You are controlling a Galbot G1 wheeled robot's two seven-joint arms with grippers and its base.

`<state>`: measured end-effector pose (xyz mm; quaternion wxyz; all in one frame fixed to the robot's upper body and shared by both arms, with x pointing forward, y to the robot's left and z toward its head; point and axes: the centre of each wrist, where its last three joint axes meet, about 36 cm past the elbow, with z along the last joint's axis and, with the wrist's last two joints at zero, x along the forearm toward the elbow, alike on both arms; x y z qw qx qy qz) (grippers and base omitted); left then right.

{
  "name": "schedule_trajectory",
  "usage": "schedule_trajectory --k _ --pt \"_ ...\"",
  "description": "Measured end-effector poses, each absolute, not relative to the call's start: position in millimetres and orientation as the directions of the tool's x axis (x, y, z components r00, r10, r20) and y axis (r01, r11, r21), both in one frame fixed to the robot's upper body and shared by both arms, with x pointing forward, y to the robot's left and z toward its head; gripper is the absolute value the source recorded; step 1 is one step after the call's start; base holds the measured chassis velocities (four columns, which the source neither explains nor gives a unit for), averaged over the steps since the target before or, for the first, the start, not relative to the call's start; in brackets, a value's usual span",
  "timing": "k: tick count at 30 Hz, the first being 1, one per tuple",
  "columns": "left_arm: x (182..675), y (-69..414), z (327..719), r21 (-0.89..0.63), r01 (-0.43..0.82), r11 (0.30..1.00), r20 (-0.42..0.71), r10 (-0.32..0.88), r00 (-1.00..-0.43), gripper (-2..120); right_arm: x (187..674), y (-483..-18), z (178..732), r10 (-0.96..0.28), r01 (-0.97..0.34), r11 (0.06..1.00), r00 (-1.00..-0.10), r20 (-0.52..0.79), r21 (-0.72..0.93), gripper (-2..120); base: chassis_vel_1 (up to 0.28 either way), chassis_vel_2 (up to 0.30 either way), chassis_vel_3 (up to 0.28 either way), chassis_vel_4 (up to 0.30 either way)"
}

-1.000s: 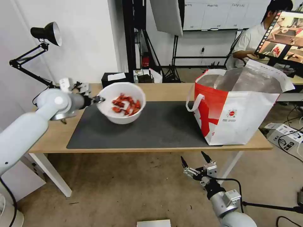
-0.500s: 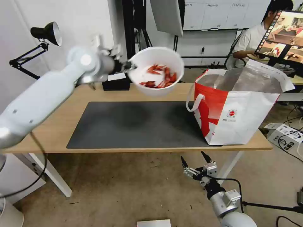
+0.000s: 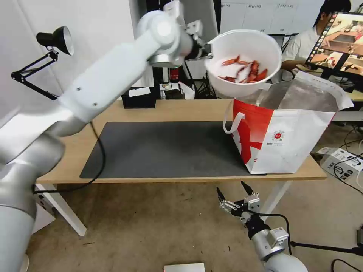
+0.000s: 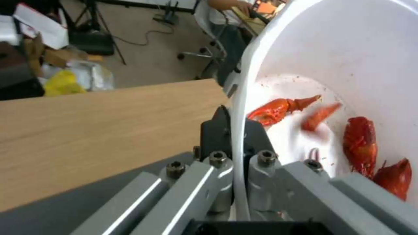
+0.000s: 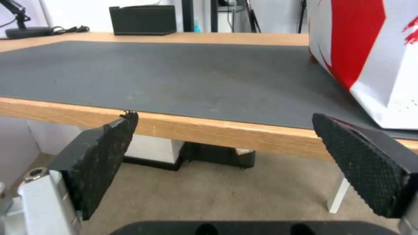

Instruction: Pick up the trash from the table and place it into the takeout bag.

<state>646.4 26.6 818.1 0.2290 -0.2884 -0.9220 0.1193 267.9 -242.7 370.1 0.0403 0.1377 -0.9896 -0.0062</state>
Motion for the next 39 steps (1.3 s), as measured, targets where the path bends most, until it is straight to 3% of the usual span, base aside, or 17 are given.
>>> schedule_trajectory --k 9,12,21,30,39 --pt "641 -46 798 -0.307 0.508 0.805 0.3 0.589 -0.751 0 268 -243 370 -0.273 -0.272 0.962 -0.959 0.078 0.023 100 0.0 0.0 0.0 0.0" --pt "637 -76 774 -0.283 0.497 0.82 0.241 0.562 -0.791 0 268 -243 370 -0.273 -0.272 0.962 -0.959 0.078 0.023 100 0.0 0.0 0.0 0.0" --pt "639 -92 723 -0.136 0.451 0.882 0.125 0.467 -0.875 0 268 -243 370 -0.273 -0.272 0.962 -0.959 0.078 0.023 100 0.0 0.0 0.0 0.0" --pt "625 -90 695 -0.102 0.498 0.861 0.136 0.508 -0.85 0 268 -243 370 -0.273 -0.272 0.962 -0.959 0.078 0.023 100 0.0 0.0 0.0 0.0" --pt "615 -88 705 -0.124 0.592 0.797 0.225 0.603 -0.765 0 268 -243 370 -0.273 -0.272 0.962 -0.959 0.078 0.023 100 0.0 0.0 0.0 0.0"
